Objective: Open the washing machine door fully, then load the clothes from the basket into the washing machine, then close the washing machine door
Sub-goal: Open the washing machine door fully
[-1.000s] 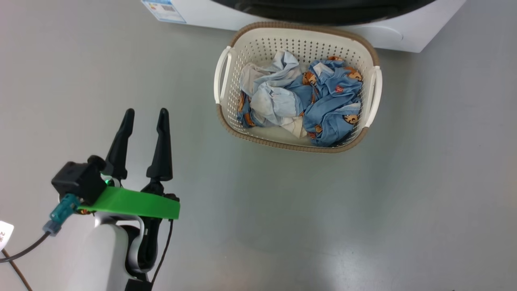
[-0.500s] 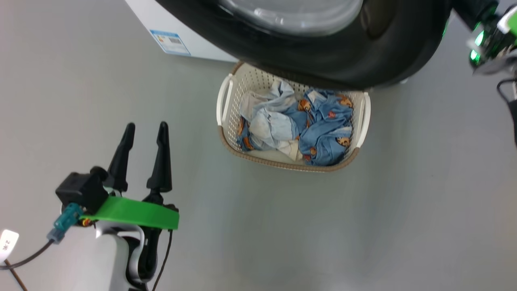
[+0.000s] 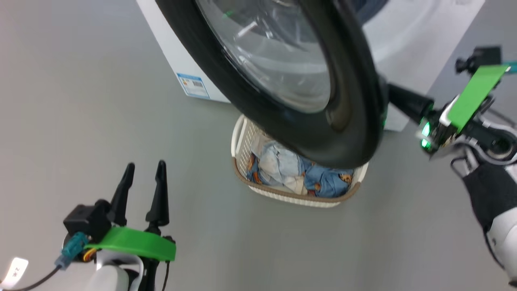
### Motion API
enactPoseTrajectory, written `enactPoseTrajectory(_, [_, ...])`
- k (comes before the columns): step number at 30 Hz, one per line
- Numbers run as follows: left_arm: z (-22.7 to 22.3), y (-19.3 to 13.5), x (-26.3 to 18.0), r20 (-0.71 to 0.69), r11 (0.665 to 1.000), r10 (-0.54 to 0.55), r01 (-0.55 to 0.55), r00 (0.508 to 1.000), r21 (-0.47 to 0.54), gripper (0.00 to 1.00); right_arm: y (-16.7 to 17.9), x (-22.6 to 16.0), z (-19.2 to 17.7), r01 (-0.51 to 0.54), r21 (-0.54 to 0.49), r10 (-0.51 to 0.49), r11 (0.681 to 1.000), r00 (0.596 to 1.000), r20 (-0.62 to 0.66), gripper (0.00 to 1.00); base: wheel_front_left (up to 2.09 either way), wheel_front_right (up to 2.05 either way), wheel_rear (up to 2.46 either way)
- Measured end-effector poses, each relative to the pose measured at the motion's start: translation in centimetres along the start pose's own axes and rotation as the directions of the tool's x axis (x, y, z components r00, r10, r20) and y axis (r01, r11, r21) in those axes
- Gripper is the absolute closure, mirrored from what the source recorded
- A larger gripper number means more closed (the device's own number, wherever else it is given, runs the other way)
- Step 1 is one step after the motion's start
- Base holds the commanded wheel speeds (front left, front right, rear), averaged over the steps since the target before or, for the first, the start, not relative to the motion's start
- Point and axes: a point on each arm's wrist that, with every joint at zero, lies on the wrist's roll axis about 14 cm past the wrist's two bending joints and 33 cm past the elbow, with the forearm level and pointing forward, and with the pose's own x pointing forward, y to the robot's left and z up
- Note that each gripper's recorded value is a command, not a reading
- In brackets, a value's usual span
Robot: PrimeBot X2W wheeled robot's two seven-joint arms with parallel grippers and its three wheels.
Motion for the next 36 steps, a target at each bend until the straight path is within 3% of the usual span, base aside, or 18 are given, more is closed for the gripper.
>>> enactPoseTrajectory(11, [2.1,2.5,-4.7,0.051,0.996,0.083,-0.084,0.995,0.007,0.0,2.6,-0.2,-7.2,-0.047,0.03,0.051,0.998,0.991,-0.12,1.0,0.0,0.0,0.0])
enactPoseTrajectory(24, [4.9,6.6,-10.2,0.135,0.975,0.215,-0.221,0.967,0.031,0.0,6.1,2.4,-15.3,-0.134,0.078,0.151,0.988,0.948,-0.28,1.0,0.0,0.0,0.0])
enactPoseTrajectory(36, [6.0,8.4,-12.1,0.169,0.958,0.279,-0.287,0.945,0.025,0.0,7.1,3.9,-18.3,-0.151,0.096,0.176,0.984,0.912,-0.37,1.0,0.0,0.0,0.0])
